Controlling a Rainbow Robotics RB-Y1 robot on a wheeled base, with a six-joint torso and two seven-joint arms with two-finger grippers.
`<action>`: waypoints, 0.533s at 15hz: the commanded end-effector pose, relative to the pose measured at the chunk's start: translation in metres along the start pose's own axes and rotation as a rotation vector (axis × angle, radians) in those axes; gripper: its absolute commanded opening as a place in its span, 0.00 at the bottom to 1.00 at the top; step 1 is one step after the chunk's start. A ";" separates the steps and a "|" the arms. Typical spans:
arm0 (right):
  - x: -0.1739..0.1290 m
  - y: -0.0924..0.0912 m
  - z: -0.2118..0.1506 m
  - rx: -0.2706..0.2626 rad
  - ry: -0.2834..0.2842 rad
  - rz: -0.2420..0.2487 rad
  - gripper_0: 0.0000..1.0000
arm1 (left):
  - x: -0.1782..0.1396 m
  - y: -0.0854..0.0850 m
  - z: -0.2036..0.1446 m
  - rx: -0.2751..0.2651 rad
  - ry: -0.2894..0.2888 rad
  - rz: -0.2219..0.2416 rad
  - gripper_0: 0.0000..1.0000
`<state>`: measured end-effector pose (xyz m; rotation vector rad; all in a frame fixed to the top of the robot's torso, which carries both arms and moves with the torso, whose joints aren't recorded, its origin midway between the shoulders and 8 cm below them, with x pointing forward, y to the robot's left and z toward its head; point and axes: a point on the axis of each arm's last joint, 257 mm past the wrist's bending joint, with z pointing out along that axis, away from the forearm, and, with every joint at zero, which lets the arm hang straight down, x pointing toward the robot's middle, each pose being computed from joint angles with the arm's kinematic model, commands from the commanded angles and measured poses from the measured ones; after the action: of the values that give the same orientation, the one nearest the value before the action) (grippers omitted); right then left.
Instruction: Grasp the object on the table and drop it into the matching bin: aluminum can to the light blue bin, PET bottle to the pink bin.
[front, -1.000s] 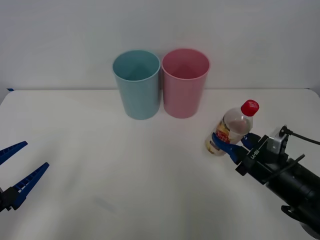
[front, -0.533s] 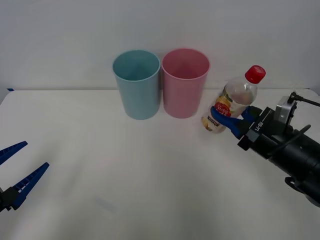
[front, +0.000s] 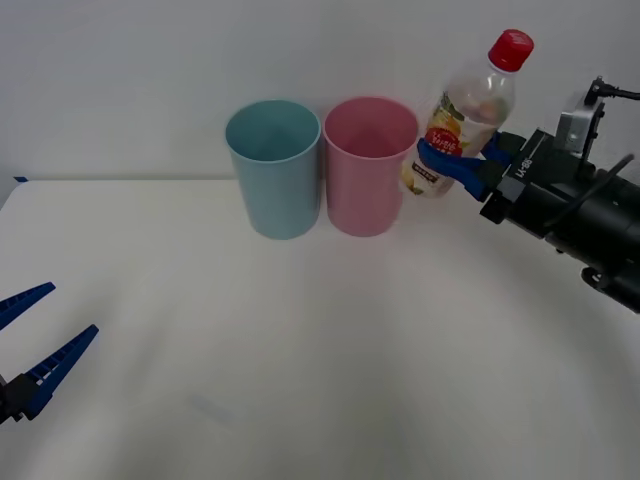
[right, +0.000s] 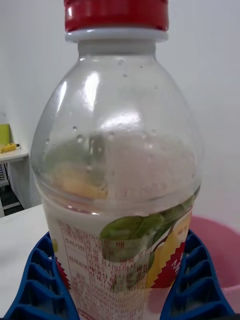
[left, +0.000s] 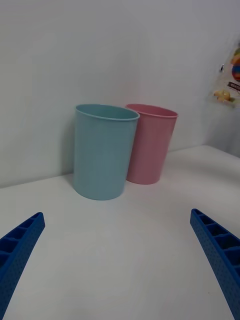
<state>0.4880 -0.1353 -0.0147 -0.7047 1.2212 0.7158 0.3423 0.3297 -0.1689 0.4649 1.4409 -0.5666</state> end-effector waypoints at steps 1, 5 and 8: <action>-0.004 -0.018 0.027 -0.015 0.022 -0.015 0.00 | 0.000 0.000 0.000 0.000 0.000 0.000 1.00; -0.001 -0.047 0.061 -0.005 0.056 -0.023 0.00 | 0.000 0.000 0.000 0.000 0.000 0.000 1.00; 0.002 -0.065 0.086 0.008 0.079 -0.026 0.00 | 0.000 0.000 0.000 0.000 0.000 0.000 1.00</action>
<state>0.5827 -0.1078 0.0066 -0.7446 1.2776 0.6751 0.3423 0.3297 -0.1689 0.4649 1.4409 -0.5666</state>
